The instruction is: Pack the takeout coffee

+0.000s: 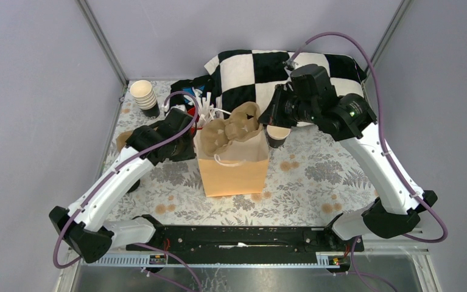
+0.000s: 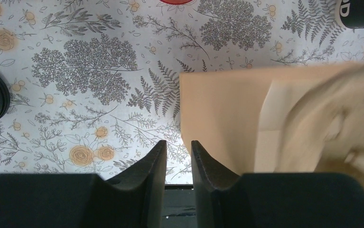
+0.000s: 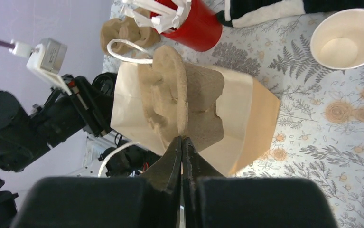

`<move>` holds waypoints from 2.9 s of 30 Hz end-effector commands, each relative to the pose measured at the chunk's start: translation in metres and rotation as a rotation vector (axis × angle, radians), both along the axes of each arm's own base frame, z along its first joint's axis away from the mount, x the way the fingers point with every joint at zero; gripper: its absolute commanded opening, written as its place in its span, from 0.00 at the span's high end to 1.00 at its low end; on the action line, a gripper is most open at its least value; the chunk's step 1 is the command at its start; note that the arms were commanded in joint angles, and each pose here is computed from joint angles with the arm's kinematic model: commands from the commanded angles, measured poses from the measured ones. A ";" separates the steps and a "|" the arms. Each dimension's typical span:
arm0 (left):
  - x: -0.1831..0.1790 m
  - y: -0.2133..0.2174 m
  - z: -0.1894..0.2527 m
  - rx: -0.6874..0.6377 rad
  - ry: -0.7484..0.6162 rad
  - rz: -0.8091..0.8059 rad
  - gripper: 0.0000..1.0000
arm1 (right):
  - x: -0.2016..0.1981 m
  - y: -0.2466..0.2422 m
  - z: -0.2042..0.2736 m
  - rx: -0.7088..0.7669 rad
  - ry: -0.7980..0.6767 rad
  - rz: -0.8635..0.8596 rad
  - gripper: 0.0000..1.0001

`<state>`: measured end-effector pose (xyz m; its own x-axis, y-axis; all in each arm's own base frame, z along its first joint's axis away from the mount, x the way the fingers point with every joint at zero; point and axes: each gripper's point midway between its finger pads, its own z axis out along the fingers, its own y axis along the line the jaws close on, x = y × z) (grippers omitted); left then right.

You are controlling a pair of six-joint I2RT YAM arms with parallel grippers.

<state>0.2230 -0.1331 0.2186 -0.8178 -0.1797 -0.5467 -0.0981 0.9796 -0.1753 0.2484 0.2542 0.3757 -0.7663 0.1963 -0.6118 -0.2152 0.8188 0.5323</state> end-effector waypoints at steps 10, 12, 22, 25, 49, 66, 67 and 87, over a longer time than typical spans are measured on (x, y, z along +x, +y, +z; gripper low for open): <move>-0.023 0.006 -0.012 -0.052 0.018 -0.004 0.70 | -0.018 0.006 0.007 0.134 0.074 -0.031 1.00; -0.020 -0.004 -0.012 -0.083 0.013 -0.030 0.70 | -0.018 0.009 0.007 0.149 0.082 -0.037 1.00; -0.014 -0.027 -0.012 -0.163 0.008 -0.107 0.73 | -0.024 0.034 0.007 0.255 0.131 -0.094 1.00; -0.016 -0.027 -0.014 -0.167 0.013 -0.111 0.73 | -0.020 0.033 0.002 0.293 0.133 -0.156 1.00; -0.022 -0.028 -0.015 -0.176 0.014 -0.137 0.74 | -0.022 0.054 -0.024 0.342 0.133 -0.062 1.00; -0.021 -0.025 -0.015 -0.167 0.007 -0.138 0.74 | -0.023 0.058 -0.034 0.299 0.105 0.000 1.00; -0.021 -0.025 -0.015 -0.167 0.006 -0.137 0.74 | -0.023 0.057 -0.035 0.299 0.105 -0.002 1.00; -0.048 0.021 0.026 -0.104 -0.023 0.015 0.57 | -0.025 -0.086 -0.033 -0.325 -0.037 -0.132 0.21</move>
<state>0.1817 -0.1323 0.2156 -0.8517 -0.1815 -0.4915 -0.0461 0.9604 -0.2748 0.2264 0.2161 0.3714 -0.7283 0.2496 -0.6382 -0.1344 0.8612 0.4902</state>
